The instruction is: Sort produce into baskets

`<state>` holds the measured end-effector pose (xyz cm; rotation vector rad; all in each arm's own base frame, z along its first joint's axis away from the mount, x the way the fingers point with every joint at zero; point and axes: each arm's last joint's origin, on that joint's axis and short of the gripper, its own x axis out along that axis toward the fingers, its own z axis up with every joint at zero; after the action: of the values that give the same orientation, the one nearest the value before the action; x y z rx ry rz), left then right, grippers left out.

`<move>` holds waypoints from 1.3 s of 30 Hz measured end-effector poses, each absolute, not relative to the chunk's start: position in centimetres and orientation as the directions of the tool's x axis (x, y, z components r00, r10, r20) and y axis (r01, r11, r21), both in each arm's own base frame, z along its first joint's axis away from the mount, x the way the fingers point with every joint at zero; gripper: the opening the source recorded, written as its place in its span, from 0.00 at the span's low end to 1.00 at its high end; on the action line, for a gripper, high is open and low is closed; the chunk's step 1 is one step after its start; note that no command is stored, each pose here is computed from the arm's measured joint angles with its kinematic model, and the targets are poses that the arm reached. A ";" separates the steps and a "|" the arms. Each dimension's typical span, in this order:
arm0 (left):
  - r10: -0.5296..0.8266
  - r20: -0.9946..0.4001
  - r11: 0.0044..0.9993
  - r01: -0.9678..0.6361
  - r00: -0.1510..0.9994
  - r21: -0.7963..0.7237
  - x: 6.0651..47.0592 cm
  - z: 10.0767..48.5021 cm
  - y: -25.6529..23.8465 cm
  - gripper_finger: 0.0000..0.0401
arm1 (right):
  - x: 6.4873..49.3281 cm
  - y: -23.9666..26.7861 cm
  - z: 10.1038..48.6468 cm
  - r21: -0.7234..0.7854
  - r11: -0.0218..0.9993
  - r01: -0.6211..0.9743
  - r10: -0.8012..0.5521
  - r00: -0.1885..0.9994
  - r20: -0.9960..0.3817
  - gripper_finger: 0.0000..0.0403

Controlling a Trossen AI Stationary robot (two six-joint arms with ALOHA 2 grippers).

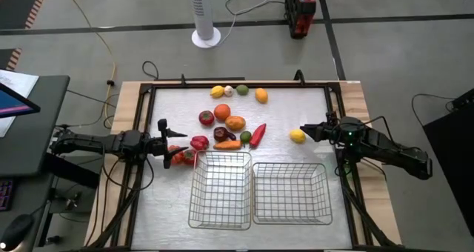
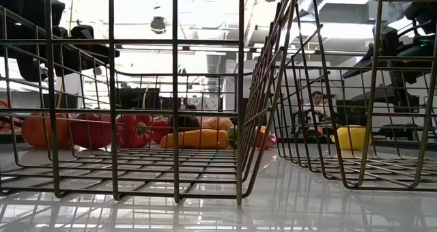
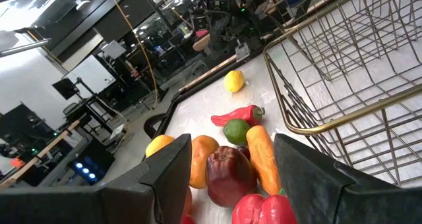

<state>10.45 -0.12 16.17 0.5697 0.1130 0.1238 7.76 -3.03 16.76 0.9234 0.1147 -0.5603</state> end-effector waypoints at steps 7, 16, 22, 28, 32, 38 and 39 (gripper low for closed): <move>0.148 -0.072 0.835 -0.085 0.986 0.544 10.5 16.2 -0.1 0.51 | 7.8 -3.0 16.8 0.723 0.472 0.504 -0.409 0.852 -0.327 0.80; 0.121 -0.071 0.853 -0.067 0.990 0.518 10.5 16.2 -0.2 0.51 | 7.8 -3.0 16.8 0.723 0.472 0.504 -0.408 0.852 -0.328 0.80; 0.056 0.122 0.926 -0.097 0.991 0.364 10.4 18.1 -0.4 0.51 | 7.8 -3.0 16.8 0.723 0.472 0.504 -0.408 0.852 -0.328 0.80; 0.069 0.360 0.981 -0.129 0.930 0.146 9.8 20.4 -0.3 0.51 | 7.8 -3.1 16.9 0.759 0.436 0.484 -0.411 0.857 -0.311 0.80; 0.073 0.464 0.992 -0.017 0.883 -0.124 9.4 21.4 -0.3 0.51 | 8.0 -3.1 17.3 0.856 0.328 0.400 -0.417 0.874 -0.249 0.80; 0.130 0.498 0.869 0.143 0.857 -0.474 9.2 21.8 -0.1 0.51 | 8.2 -3.2 18.0 0.928 0.223 0.299 -0.421 0.888 -0.185 0.80; 0.142 0.494 0.850 0.150 0.858 -0.505 9.2 21.7 -0.1 0.51 | 8.2 -3.2 18.1 0.930 0.223 0.293 -0.421 0.889 -0.179 0.80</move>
<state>9.18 -0.07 21.73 -0.5615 -0.5477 -0.0042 8.16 -3.17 18.08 1.2525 -0.1195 -0.4949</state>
